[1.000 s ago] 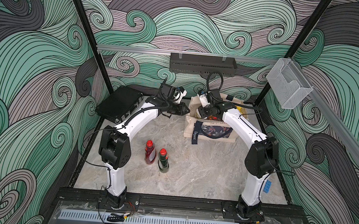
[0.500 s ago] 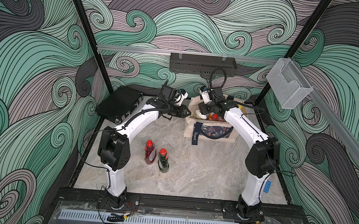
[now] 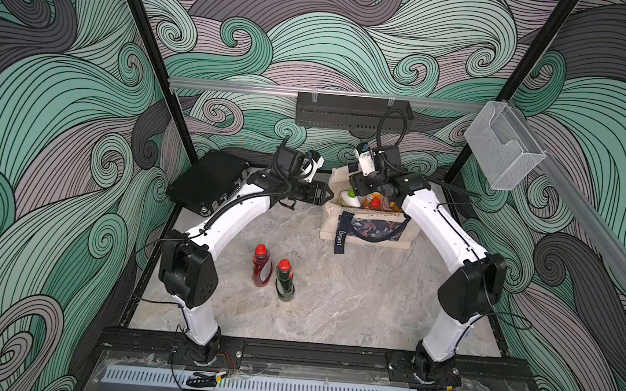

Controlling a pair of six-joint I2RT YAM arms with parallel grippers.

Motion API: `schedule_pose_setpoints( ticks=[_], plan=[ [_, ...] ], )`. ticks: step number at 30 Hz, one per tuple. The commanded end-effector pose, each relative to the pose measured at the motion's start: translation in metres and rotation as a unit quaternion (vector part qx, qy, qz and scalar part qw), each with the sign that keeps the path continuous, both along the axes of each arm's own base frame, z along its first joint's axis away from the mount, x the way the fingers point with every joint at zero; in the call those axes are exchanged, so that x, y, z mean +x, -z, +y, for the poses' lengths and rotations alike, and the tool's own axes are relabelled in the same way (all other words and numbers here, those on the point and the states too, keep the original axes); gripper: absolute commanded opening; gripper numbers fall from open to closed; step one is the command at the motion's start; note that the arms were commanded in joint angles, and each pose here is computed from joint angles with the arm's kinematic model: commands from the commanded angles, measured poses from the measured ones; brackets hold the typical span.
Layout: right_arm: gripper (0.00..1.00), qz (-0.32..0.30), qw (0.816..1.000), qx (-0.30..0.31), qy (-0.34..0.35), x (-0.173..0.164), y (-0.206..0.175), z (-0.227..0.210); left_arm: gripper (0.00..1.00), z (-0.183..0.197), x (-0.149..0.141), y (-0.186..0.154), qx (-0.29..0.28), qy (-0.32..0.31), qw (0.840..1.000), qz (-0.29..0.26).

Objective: Pack dish soap into the shopping bag
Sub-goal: Place the bottle of dish soap in the shopping bag, then pick up the bottle of dish soap at the center of the board.

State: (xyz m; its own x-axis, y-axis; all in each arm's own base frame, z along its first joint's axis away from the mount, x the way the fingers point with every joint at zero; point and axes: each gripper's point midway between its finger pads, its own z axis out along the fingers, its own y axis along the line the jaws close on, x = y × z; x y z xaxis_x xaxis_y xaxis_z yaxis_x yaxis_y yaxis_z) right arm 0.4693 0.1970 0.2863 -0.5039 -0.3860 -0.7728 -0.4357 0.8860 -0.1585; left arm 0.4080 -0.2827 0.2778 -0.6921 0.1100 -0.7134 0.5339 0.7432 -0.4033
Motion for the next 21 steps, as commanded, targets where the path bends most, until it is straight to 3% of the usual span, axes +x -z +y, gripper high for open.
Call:
schedule_pose_setpoints(
  ticks=[1,6,14,17,21],
  plan=[
    [0.75,-0.013,1.0,0.024,-0.007,-0.027,-0.038,-0.006,0.77,0.027,-0.006,-0.028,0.008,-0.038,0.999,-0.026],
    [0.8,-0.015,0.999,0.014,-0.047,-0.078,-0.054,0.003,0.85,0.069,-0.009,-0.034,0.008,-0.09,0.996,-0.029],
    [0.83,0.004,0.985,0.034,-0.171,-0.197,-0.047,0.051,0.94,0.156,-0.003,-0.025,-0.006,-0.167,0.986,-0.008],
    [0.83,0.019,0.979,0.029,-0.202,-0.233,-0.034,0.062,0.95,0.16,-0.005,-0.017,-0.016,-0.172,0.985,-0.005],
    [0.84,0.034,0.973,0.033,-0.224,-0.267,-0.018,0.078,0.95,0.152,-0.013,-0.031,-0.054,-0.156,0.986,-0.015]
  ],
)
